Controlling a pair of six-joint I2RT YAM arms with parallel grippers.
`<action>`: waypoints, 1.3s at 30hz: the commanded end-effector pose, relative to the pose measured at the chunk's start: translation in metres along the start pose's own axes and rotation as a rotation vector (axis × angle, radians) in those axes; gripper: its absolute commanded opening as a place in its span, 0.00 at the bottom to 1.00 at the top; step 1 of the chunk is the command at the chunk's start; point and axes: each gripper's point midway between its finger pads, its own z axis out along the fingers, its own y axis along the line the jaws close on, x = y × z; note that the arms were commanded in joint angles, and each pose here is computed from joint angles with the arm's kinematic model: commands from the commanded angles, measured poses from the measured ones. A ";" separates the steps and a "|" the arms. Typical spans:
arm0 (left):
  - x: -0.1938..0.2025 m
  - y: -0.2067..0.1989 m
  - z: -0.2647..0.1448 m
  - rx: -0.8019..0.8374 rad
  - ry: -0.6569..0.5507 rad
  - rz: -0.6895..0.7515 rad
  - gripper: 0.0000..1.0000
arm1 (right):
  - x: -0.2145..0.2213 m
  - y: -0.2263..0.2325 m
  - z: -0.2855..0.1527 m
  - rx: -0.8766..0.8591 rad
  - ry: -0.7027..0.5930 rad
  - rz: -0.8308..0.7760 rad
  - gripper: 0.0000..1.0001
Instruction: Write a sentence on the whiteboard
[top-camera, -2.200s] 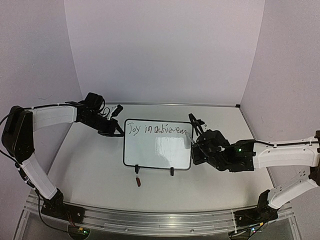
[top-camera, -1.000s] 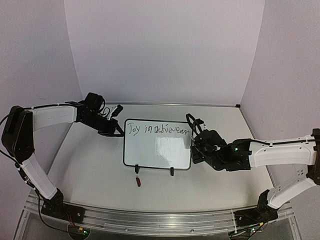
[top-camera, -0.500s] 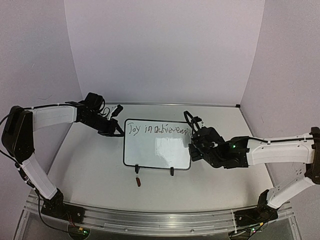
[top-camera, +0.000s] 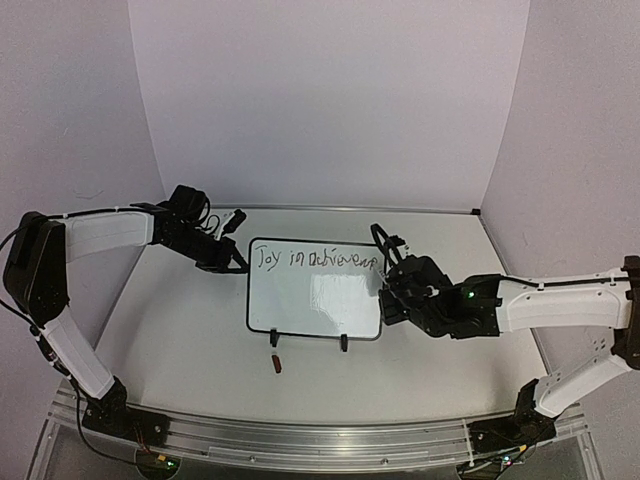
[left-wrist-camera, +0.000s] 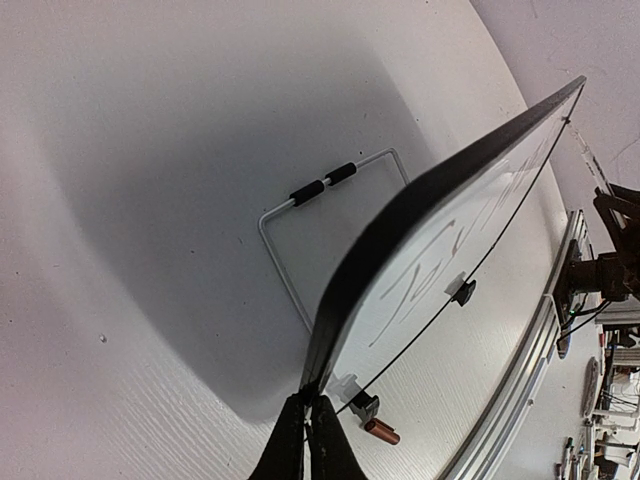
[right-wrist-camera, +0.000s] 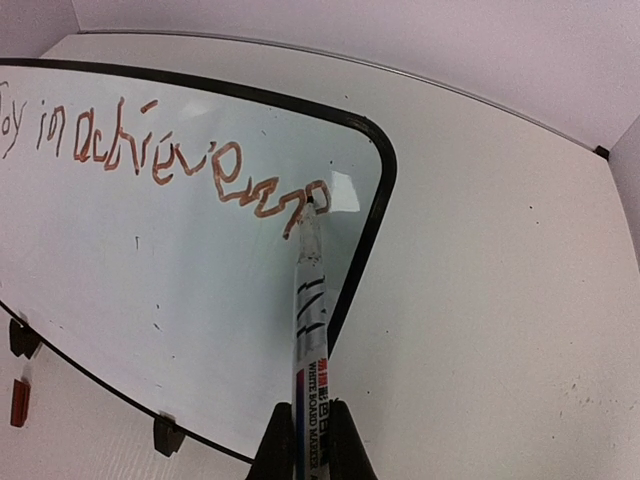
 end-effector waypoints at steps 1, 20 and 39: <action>-0.017 -0.003 -0.005 -0.012 -0.030 0.025 0.03 | 0.000 -0.003 -0.006 -0.009 -0.008 0.033 0.00; -0.017 -0.003 -0.005 -0.010 -0.029 0.024 0.03 | 0.008 -0.001 -0.015 -0.012 0.002 0.026 0.00; -0.018 -0.004 -0.006 -0.012 -0.033 0.028 0.03 | -0.008 0.000 -0.020 -0.023 -0.036 0.032 0.00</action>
